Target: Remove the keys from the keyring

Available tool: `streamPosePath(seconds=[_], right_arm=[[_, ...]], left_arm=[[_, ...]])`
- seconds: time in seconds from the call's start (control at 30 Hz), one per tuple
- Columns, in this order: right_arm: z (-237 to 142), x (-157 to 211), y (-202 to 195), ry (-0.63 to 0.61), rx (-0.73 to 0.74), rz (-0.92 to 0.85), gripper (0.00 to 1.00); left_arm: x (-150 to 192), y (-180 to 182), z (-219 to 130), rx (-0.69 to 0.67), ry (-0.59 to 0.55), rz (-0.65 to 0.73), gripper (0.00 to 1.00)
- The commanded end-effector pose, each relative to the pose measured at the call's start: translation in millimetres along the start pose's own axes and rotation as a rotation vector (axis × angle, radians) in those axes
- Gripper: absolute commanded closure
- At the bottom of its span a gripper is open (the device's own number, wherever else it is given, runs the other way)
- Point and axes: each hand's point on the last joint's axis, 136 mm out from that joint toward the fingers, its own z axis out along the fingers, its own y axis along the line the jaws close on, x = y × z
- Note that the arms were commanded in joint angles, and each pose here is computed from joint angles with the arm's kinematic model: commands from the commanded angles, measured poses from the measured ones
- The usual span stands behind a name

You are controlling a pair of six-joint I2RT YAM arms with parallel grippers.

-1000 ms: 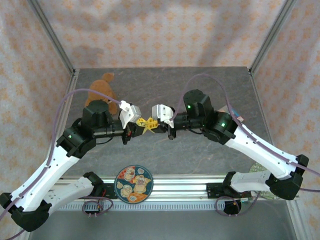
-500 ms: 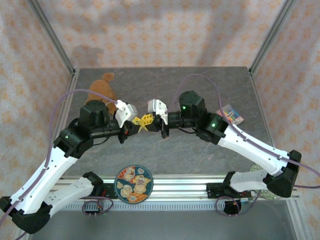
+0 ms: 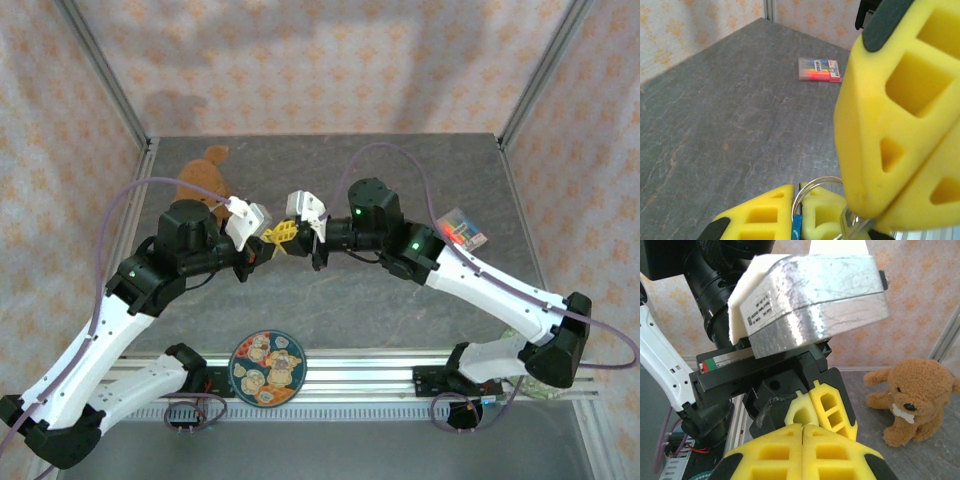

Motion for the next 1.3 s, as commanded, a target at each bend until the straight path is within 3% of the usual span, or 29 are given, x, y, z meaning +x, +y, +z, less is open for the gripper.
streamPosePath(seconds=[0.0, 0.2, 0.63, 0.8, 1.0, 1.17, 1.27], right_arm=[[28, 10, 127, -0.016, -0.509, 0.011, 1.00], [48, 13, 114, -0.085, -0.361, 0.020, 1.00], [70, 49, 95, 0.002, -0.206, 0.038, 1.00], [65, 28, 82, -0.055, -0.143, 0.055, 1.00], [32, -9, 19, -0.222, 0.061, 0.172, 1.00], [8, -26, 0, -0.276, 0.128, 0.169, 1.00], [-1, -33, -5, -0.299, 0.139, 0.182, 1.00]], left_arm=[[-85, -6, 1, 0.039, -0.301, 0.119, 1.00], [-90, -8, -2, 0.045, -0.322, 0.116, 1.00], [-90, -7, -14, 0.016, -0.355, 0.102, 1.00], [-87, -3, -18, -0.019, -0.368, 0.089, 1.00], [-70, 8, -23, -0.094, -0.391, 0.052, 0.69], [-59, 11, -26, -0.123, -0.397, 0.024, 0.44], [-55, 13, -32, -0.146, -0.408, 0.023, 0.36]])
